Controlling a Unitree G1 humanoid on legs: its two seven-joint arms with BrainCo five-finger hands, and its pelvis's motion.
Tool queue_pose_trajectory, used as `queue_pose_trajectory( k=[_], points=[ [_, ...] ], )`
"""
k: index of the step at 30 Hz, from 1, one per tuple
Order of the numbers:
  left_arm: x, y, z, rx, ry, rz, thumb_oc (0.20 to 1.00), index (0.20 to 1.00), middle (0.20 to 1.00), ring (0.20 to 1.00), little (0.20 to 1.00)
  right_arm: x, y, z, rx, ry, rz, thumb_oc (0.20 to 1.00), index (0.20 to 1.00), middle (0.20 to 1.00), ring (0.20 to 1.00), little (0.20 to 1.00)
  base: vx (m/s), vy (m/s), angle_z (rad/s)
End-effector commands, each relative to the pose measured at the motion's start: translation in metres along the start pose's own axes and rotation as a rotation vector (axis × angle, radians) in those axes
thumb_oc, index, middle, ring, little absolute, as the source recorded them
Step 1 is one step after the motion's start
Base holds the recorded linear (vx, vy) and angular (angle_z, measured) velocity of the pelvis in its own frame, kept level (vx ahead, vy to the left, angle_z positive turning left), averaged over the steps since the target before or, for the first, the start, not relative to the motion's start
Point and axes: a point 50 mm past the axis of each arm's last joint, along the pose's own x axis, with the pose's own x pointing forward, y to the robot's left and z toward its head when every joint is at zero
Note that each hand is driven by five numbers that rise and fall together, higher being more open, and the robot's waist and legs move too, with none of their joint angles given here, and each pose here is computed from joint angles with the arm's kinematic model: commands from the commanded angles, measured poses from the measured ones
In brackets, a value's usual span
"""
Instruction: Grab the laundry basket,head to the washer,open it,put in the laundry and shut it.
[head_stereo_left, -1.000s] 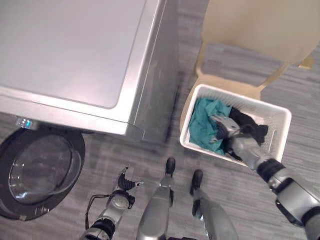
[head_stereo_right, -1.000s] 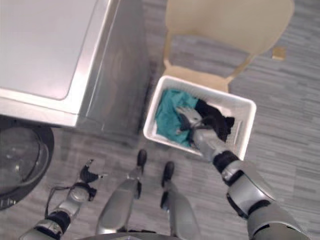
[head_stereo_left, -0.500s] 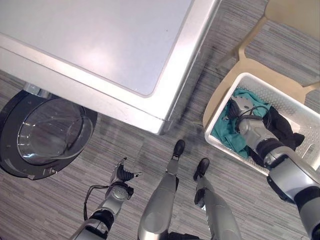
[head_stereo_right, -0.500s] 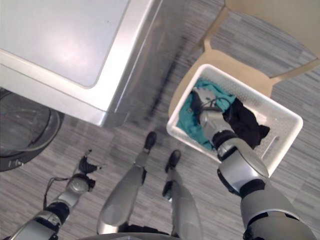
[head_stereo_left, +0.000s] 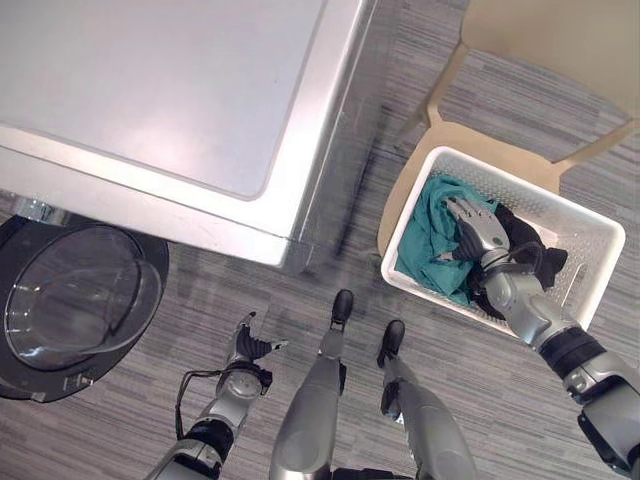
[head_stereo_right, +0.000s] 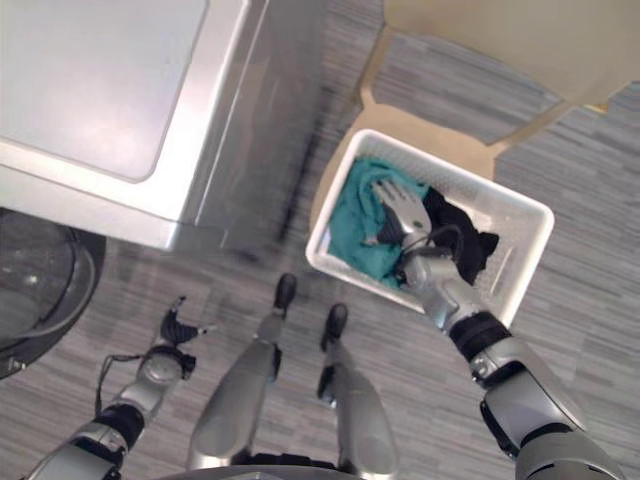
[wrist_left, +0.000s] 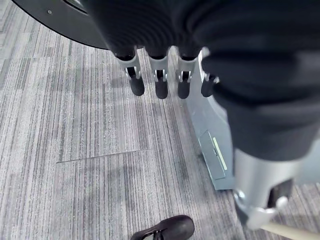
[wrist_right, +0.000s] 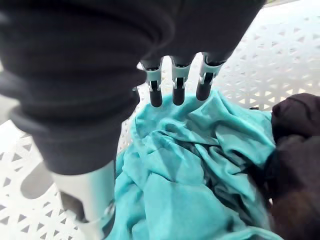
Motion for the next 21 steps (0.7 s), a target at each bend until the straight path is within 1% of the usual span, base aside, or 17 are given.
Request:
queue_pose_trajectory(
  k=[1,4,5,7,8,9,10,12,14,15,16,17,21],
  points=[
    [-0.008,-0.002,-0.021,-0.025,0.073,0.020,1.000,1.000,1.000,1.000,1.000,0.005,-0.005,0.002,-0.102,-0.043,-0.043,1.000,1.000,1.000,1.000,1.000,-0.03,-0.001,-0.04],
    [-0.008,-0.001,-0.021,-0.020,0.071,0.023,1.000,1.000,1.000,1.000,1.000,0.016,-0.011,-0.004,-0.185,-0.013,-0.066,1.000,1.000,1.000,1.000,1.000,-0.03,0.004,-0.08],
    [-0.007,-0.001,-0.021,-0.020,0.071,0.024,1.000,1.000,1.000,1.000,1.000,0.016,-0.012,-0.004,-0.185,-0.013,-0.067,1.000,1.000,1.000,1.000,1.000,-0.02,0.002,-0.14],
    [-0.007,-0.001,-0.020,-0.020,0.067,0.026,1.000,1.000,1.000,1.000,1.000,0.020,-0.012,-0.004,-0.203,-0.004,-0.063,1.000,1.000,1.000,1.000,1.000,-0.02,-0.001,-0.11],
    [-0.007,0.000,-0.020,-0.018,0.066,0.028,1.000,1.000,1.000,1.000,1.000,0.025,-0.010,-0.007,-0.242,0.025,-0.044,1.000,1.000,1.000,1.000,1.000,-0.03,0.001,-0.03],
    [-0.006,0.000,-0.020,-0.017,0.068,0.025,1.000,1.000,1.000,1.000,1.000,0.030,-0.002,-0.006,-0.252,0.052,0.000,1.000,1.000,1.000,1.000,1.000,-0.03,0.001,0.03],
    [-0.006,0.000,-0.020,-0.017,0.068,0.025,1.000,1.000,1.000,1.000,1.000,0.030,-0.002,-0.005,-0.252,0.051,0.000,1.000,1.000,1.000,1.000,1.000,-0.02,0.002,0.04],
    [-0.004,0.000,-0.018,-0.012,0.064,0.020,1.000,1.000,1.000,1.000,1.000,0.032,0.009,-0.004,-0.252,0.078,0.054,1.000,1.000,1.000,1.000,1.000,0.00,-0.003,-0.02],
    [-0.004,0.000,-0.018,-0.012,0.064,0.020,1.000,1.000,1.000,1.000,1.000,0.032,0.009,-0.004,-0.252,0.078,0.054,1.000,1.000,1.000,1.000,1.000,0.00,-0.003,-0.02],
    [-0.001,0.000,-0.011,0.004,0.048,0.009,1.000,1.000,1.000,1.000,1.000,0.030,0.032,0.012,-0.200,0.071,0.165,1.000,1.000,1.000,1.000,1.000,0.00,0.000,0.00],
    [0.000,-0.001,-0.009,0.005,0.041,0.004,1.000,1.000,1.000,1.000,1.000,0.029,0.038,0.017,-0.180,0.060,0.189,1.000,1.000,1.000,1.000,1.000,0.00,0.000,0.00],
    [0.000,-0.001,-0.009,0.008,0.039,0.004,1.000,1.000,1.000,1.000,1.000,0.029,0.039,0.022,-0.159,0.048,0.197,0.200,0.200,0.200,0.200,0.200,0.00,0.000,0.00],
    [-0.001,-0.005,-0.008,0.012,0.036,-0.008,1.000,1.000,1.000,1.000,1.000,0.023,0.051,0.035,-0.003,0.046,0.215,0.200,0.200,0.200,0.200,0.200,0.00,-0.002,0.02]
  ],
)
